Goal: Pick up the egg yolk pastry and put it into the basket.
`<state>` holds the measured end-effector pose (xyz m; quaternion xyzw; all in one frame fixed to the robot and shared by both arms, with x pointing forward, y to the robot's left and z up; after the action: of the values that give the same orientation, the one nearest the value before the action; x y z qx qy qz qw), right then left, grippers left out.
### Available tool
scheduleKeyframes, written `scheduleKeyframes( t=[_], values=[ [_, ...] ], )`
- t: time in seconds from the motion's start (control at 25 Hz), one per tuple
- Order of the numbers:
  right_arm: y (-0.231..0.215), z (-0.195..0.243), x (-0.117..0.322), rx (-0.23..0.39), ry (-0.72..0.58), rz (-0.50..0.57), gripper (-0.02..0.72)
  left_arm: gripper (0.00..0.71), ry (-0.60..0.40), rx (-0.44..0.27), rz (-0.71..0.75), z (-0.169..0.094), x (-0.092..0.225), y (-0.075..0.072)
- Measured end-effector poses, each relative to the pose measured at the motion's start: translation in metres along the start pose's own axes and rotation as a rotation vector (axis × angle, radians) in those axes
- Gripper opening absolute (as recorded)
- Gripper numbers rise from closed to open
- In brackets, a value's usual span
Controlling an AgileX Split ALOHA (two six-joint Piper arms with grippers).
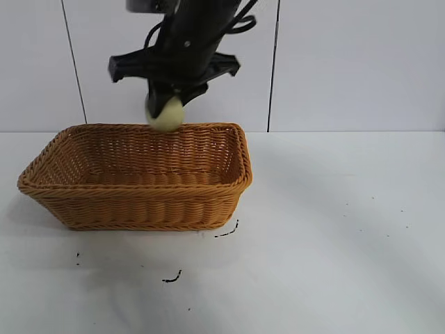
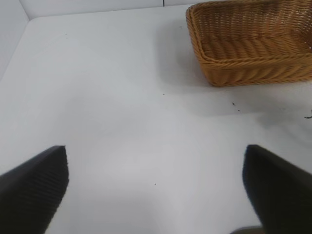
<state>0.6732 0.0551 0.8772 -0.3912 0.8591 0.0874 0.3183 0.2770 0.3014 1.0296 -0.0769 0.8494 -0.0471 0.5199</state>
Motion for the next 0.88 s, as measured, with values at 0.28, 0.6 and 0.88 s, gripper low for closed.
scheduleKeyframes(
  t=[0.28,0.6,0.88],
  values=[
    [0.001,0.015,0.010,-0.002,0.014,0.003,0.379,0.697,0.000,0.000,0.000,0.000,0.000,0.000],
    [-0.007,-0.021,-0.027,0.010,0.038,-0.019,0.605,0.697,0.000,0.000,0.000,0.000,0.000,0.000],
    [-0.033,-0.084,-0.056,0.026,0.105,0.028,0.613,0.697,0.000,0.000,0.000,0.000,0.000,0.000]
  ],
)
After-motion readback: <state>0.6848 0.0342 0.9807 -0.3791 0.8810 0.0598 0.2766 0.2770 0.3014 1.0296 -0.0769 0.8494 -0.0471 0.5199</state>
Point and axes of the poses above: a point on each arm's last joint axis where the gripper is mounted, z pointing out along that axis toward the gripper, y along the wrist's bending axis when the last joint is at zero, x = y × z, the point moved 5 cm from there along z, pointing out along that axis toward the gripper, and after that the axes turned 15 degrees about -z, right-handed, at the moved point
